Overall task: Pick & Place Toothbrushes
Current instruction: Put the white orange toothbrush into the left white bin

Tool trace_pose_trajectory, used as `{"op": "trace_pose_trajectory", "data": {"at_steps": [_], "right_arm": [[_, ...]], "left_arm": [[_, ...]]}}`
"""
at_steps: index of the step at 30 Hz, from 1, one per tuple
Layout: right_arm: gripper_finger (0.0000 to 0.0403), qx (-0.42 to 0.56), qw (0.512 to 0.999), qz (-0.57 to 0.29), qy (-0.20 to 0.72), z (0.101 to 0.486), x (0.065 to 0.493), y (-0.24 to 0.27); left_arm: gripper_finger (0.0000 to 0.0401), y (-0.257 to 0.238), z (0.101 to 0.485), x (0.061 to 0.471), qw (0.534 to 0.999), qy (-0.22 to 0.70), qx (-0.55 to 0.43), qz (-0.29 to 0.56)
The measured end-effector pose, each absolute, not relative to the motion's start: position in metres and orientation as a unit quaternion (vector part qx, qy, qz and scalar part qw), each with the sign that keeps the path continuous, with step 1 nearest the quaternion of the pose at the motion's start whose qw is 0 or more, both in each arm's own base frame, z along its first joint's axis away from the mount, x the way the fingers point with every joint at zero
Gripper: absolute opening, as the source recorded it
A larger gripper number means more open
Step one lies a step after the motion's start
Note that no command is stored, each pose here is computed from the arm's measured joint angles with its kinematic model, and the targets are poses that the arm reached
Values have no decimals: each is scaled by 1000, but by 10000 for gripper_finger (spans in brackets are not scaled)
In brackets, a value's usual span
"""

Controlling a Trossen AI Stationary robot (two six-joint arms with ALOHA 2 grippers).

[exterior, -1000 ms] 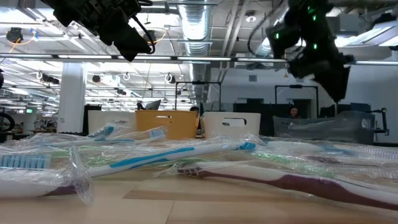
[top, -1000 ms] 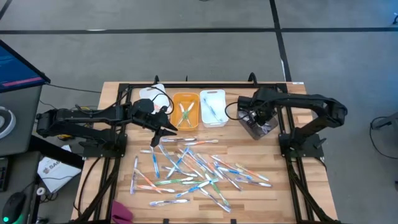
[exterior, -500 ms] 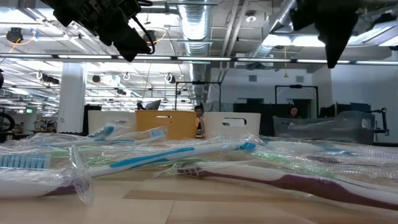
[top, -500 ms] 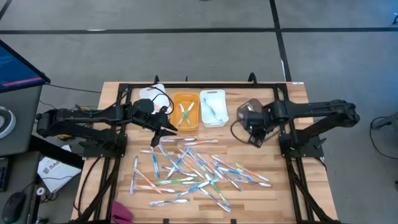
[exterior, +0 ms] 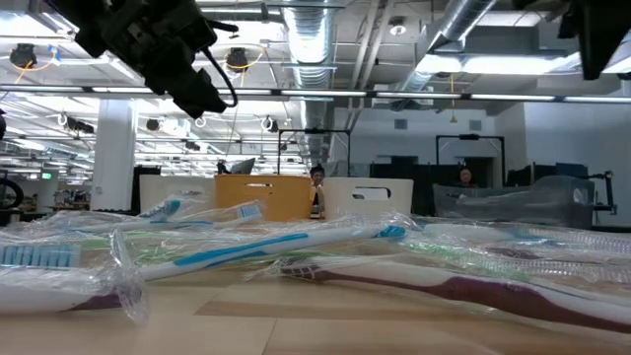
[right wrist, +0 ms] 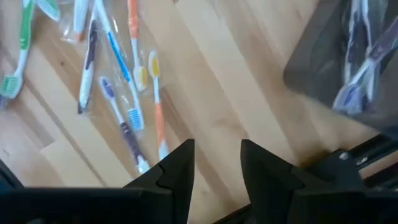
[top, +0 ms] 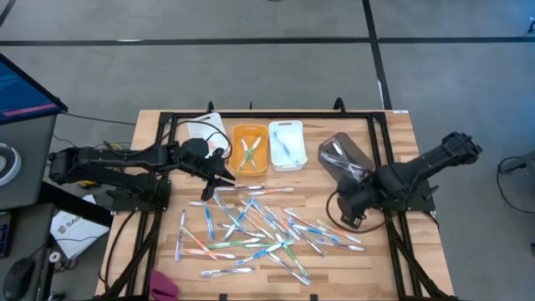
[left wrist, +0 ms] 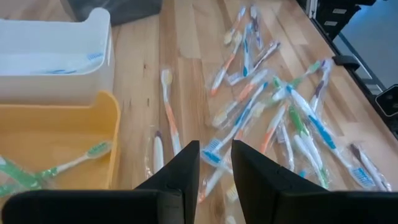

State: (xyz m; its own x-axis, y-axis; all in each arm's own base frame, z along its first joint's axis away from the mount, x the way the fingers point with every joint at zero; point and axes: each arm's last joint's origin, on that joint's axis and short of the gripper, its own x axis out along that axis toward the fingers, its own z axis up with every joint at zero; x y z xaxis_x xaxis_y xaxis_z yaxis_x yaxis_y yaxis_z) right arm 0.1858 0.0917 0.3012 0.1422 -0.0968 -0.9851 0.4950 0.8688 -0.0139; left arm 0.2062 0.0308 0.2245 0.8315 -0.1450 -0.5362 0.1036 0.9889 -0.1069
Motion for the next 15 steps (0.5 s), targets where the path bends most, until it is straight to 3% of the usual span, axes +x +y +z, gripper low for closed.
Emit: {"op": "trace_pose_trajectory", "data": {"at_steps": [15], "right_arm": [[123,236,717,-259,602,296,146,151]], "left_arm": [[88,31,226,208,963,261,-33,-64]]}}
